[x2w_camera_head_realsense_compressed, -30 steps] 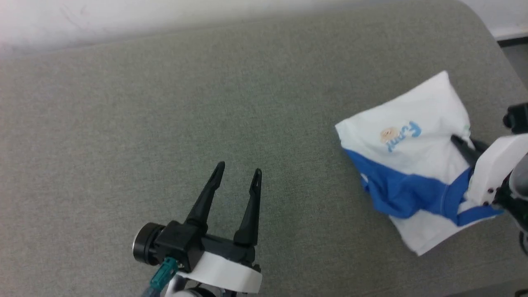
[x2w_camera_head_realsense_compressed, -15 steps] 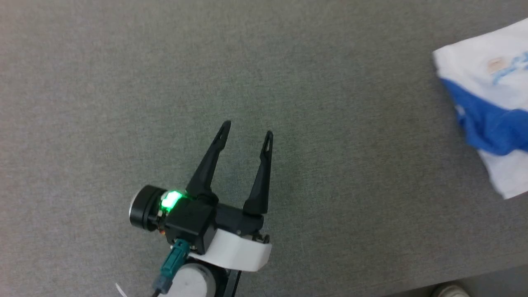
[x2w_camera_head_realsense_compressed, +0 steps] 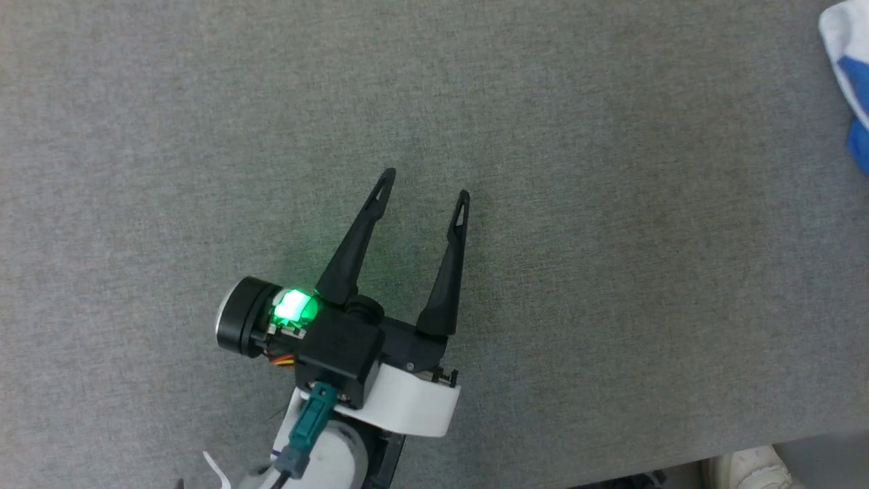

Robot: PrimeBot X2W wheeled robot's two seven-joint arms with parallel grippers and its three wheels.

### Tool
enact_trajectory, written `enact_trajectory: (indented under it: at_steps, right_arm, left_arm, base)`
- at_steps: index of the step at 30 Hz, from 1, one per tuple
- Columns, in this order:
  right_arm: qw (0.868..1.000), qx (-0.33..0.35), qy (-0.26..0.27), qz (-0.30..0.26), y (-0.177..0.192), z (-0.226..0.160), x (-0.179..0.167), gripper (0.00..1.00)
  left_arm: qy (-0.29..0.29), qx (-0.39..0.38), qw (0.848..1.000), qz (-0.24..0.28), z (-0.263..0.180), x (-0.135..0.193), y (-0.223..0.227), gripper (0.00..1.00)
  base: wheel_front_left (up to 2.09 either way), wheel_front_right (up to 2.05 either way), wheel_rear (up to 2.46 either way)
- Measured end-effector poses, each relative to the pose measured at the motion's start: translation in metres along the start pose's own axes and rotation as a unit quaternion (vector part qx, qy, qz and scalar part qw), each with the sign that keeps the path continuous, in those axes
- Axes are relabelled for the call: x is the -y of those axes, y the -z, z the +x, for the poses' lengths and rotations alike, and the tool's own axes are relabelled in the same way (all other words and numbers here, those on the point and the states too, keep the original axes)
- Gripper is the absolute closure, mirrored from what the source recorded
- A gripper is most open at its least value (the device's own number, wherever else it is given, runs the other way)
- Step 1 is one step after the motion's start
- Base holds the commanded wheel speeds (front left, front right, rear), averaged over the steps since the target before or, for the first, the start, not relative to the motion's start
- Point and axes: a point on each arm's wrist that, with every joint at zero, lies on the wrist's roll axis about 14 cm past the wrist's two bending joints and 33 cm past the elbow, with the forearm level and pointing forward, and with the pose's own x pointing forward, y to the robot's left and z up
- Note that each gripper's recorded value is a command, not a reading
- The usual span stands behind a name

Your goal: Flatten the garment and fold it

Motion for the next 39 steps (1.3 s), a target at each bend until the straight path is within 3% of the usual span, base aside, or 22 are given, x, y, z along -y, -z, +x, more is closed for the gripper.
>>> enact_trajectory:
  at_steps: [8,9,10,11,20,26,33,39]
  right_arm:
    - [0.999,-0.014,0.033,-0.007,0.010,0.012,0.018,1.00]
    - [0.999,-0.013,0.035,-0.007,0.010,0.013,0.019,0.83]
    - [0.999,-0.010,0.037,-0.007,0.009,0.013,0.020,0.57]
    - [0.999,-0.008,0.038,-0.006,0.009,0.013,0.021,0.00]
    - [0.999,0.007,0.042,0.003,0.003,0.004,0.027,0.00]
    - [0.998,0.051,0.038,0.024,-0.016,-0.013,0.031,0.00]
    - [0.994,0.091,-0.009,0.057,-0.020,-0.040,0.009,0.00]
    - [0.981,0.150,-0.053,0.109,-0.028,-0.071,-0.011,0.00]
  left_arm:
    - [0.004,-0.008,1.000,-0.001,0.003,0.001,0.009,0.00]
    - [0.004,-0.007,1.000,-0.001,0.003,0.001,0.008,0.00]
    - [0.004,-0.004,1.000,0.000,0.003,0.001,0.007,0.00]
    - [0.004,-0.002,1.000,0.001,0.003,0.001,0.006,0.00]
    - [0.002,0.023,0.999,0.023,-0.001,0.002,-0.010,0.00]
    - [-0.029,0.061,0.997,0.028,-0.011,-0.006,-0.034,0.00]
    - [-0.060,0.086,0.994,0.031,-0.034,-0.012,-0.059,0.00]
    - [-0.079,0.103,0.991,0.039,-0.059,-0.017,-0.080,0.00]
  base:
    - [0.00,0.00,0.00]
    - [0.00,0.00,0.00]
    - [0.00,0.00,0.00]
    - [0.00,0.00,0.00]
    - [0.00,0.00,0.00]
    - [0.00,0.00,0.00]
    - [0.00,0.00,0.00]
    - [0.00,0.00,0.00]
